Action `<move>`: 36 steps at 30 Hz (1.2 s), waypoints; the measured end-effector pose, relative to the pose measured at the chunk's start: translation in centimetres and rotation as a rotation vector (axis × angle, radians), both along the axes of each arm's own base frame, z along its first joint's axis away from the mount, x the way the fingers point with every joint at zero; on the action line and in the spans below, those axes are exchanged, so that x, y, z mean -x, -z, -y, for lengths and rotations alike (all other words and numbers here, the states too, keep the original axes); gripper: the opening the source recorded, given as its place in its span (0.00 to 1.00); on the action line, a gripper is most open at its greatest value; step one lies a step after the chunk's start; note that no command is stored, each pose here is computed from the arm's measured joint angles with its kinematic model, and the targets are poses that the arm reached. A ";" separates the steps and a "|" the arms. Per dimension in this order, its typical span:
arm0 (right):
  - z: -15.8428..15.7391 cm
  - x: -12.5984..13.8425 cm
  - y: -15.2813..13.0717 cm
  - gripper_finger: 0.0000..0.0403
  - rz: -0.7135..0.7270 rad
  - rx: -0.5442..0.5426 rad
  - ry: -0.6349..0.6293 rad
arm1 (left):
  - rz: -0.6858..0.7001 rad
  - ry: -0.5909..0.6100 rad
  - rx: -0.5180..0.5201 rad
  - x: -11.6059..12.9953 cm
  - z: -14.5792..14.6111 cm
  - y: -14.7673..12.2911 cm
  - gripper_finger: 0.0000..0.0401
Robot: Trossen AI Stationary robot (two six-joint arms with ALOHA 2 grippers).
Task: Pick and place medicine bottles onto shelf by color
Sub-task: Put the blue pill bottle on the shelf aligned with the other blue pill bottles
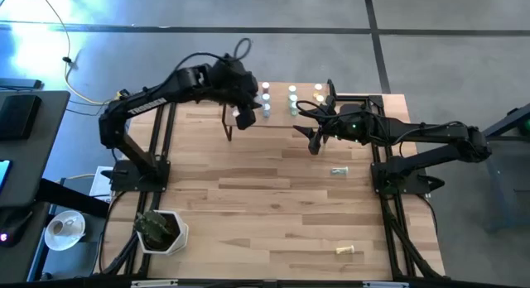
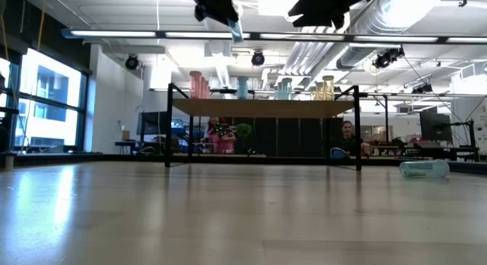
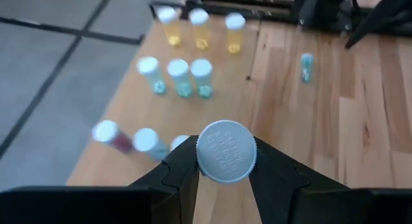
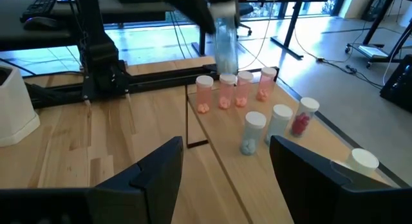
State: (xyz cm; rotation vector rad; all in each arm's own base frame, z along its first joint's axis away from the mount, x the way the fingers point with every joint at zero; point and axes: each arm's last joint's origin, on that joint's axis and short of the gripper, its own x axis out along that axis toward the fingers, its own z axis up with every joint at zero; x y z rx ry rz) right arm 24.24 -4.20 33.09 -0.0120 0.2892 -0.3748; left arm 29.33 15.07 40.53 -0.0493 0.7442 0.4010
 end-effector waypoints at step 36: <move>0.0 0.2 0.7 0.56 -0.072 -0.013 0.001 | -0.232 -0.049 0.173 -5.5 -3.6 9.2 0.28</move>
